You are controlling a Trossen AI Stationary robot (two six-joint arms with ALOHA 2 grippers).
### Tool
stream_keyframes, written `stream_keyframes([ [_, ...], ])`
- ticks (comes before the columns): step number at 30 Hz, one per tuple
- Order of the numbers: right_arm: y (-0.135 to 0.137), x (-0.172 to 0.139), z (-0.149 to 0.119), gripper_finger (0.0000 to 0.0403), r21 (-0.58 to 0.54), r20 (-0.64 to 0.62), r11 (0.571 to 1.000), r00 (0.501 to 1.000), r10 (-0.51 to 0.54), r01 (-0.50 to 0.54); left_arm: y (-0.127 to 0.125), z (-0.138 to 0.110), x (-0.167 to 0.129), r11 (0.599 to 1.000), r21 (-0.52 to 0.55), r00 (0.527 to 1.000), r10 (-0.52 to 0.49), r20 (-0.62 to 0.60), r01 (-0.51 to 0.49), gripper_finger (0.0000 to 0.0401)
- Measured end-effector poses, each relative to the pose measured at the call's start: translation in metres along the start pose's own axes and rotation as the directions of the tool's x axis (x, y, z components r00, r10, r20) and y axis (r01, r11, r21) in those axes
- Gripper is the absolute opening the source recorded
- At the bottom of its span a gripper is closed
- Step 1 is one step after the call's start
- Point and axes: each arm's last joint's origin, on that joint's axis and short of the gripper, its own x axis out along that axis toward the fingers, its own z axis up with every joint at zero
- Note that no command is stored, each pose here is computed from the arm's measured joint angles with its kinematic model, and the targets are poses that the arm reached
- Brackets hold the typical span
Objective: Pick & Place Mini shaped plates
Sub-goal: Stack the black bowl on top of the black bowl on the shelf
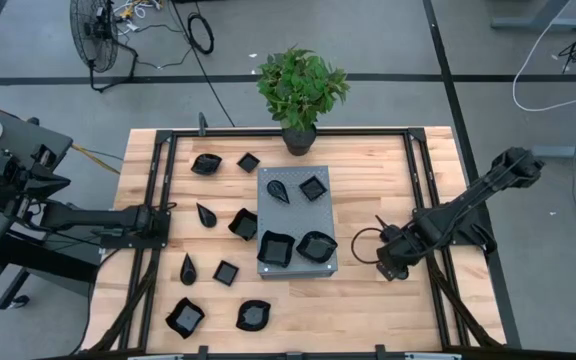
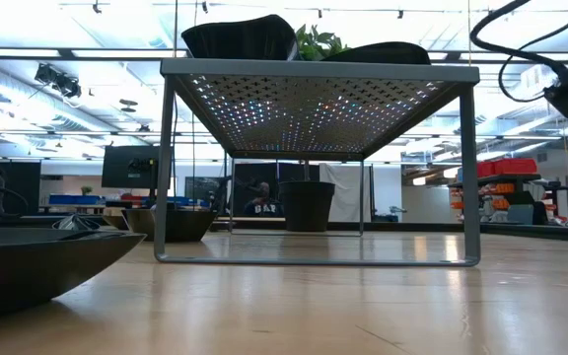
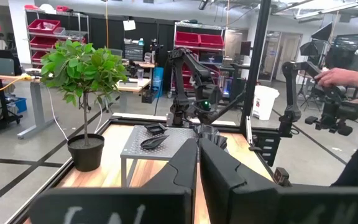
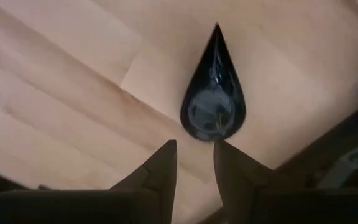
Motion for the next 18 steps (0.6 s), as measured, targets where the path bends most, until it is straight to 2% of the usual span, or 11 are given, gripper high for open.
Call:
stream_keyframes([
  [8, -0.002, 0.012, 0.005, 0.011, -0.158, 0.13, 0.984, 0.99, -0.064, 0.084, 0.0, 0.0, 0.0, 1.0, 0.0, 1.0, 0.0, 0.0, 0.0, 0.0023],
  [14, -0.012, 0.021, 0.009, 0.011, -0.315, 0.191, 0.937, 0.977, -0.095, 0.153, 0.0, 0.0, 0.0, 1.0, -0.001, 1.0, 0.0, 0.0, 0.0, 0.0023],
  [18, -0.016, 0.027, 0.01, 0.011, -0.357, 0.191, 0.919, 0.976, -0.105, 0.169, 0.0, 0.0, 0.0, 1.0, -0.001, 1.0, 0.0, 0.0, 0.0, 0.0023],
])
